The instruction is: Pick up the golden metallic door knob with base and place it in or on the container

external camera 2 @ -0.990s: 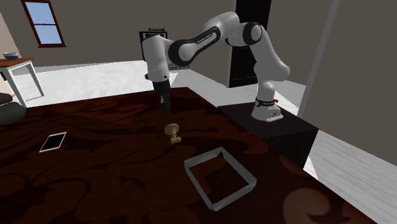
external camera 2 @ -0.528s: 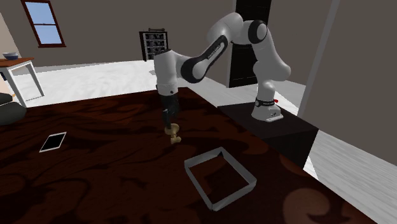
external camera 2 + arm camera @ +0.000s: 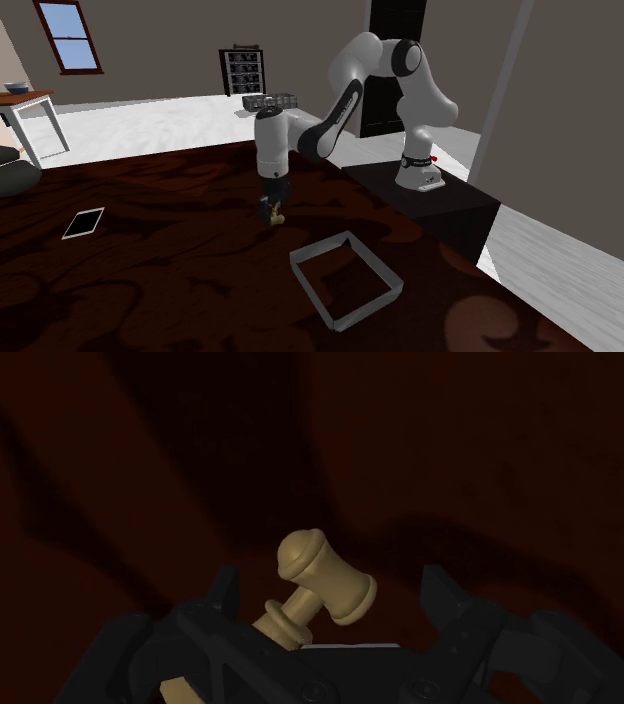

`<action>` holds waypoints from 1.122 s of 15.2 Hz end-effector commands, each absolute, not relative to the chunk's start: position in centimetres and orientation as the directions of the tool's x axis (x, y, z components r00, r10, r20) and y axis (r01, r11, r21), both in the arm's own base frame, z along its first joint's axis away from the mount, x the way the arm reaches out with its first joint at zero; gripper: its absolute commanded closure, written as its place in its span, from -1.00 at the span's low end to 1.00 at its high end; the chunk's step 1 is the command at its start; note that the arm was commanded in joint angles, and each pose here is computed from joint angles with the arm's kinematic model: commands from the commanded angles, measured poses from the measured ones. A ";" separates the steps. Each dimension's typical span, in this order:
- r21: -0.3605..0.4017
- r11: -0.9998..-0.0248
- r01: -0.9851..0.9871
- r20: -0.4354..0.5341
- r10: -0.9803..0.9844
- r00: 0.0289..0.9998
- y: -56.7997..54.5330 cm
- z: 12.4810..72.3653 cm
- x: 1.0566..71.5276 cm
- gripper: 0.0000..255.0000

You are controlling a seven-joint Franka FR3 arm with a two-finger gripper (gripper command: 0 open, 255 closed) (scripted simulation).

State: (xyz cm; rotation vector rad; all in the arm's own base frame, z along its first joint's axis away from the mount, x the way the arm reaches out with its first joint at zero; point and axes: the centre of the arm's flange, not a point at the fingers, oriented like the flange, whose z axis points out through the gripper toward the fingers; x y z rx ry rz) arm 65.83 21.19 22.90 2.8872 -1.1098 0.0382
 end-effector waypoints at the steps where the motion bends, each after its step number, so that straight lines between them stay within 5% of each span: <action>1: 0.036 -0.740 -0.672 0.041 -0.670 0.741 21.1 21.9 65.8 -1.00; 11: 0.036 -0.740 -0.672 0.041 -0.670 0.741 21.1 21.1 65.8 -1.00; 12: 0.036 -0.740 -0.672 0.041 -0.670 0.741 21.1 21.1 65.8 1.00; 17: 0.036 -0.740 -0.672 0.041 -0.670 0.741 21.1 21.1 65.8 1.00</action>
